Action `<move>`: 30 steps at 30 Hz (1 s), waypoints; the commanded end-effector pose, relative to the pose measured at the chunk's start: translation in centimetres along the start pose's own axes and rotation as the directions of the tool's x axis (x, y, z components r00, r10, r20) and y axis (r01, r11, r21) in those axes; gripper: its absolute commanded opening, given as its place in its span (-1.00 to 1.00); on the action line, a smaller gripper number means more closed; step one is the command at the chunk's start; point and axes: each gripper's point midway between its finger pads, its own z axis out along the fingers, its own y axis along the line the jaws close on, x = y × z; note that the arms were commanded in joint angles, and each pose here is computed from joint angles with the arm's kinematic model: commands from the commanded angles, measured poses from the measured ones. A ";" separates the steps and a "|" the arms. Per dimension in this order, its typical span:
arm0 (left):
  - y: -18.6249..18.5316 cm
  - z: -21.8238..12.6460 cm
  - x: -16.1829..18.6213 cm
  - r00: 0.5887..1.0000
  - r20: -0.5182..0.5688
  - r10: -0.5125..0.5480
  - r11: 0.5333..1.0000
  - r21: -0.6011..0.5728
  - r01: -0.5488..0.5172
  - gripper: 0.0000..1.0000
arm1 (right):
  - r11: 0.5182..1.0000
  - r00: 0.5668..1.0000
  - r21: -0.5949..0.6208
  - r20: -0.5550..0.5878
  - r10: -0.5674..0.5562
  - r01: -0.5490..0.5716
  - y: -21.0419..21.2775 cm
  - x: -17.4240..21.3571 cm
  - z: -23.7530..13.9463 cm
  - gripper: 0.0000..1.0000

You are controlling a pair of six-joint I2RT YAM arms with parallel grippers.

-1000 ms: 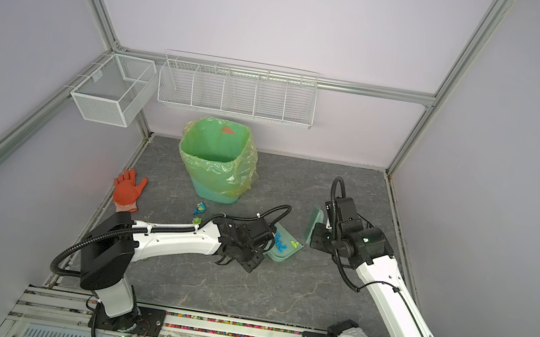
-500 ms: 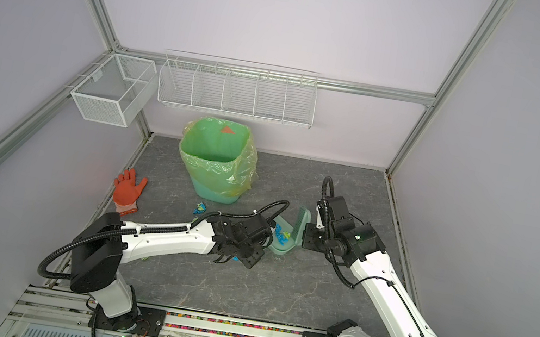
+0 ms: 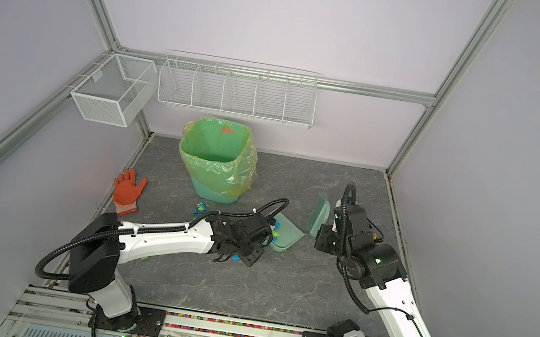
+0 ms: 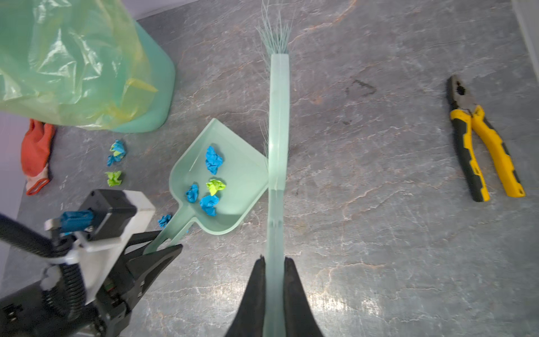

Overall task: Sweep away the paper scraps from the table
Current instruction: 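Sweep scraps into the dustpan with the right-held brush while left holds it, then lift the dustpan toward the green bin with left gripper while right withdraws brush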

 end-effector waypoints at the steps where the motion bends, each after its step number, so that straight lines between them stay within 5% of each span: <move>1: 0.4 -2.7 -2.5 0.996 0.084 -0.010 1.000 -0.008 0.011 -1.00 | 0.994 0.999 0.096 -0.011 0.050 -0.049 -2.4 1.0 0.4 -0.86; 30: 0.7 -13.6 -9.6 0.950 0.306 -0.070 0.996 0.076 0.048 -1.00 | 0.978 0.969 0.058 -0.136 0.208 -0.201 -3.3 4.8 6.8 -0.87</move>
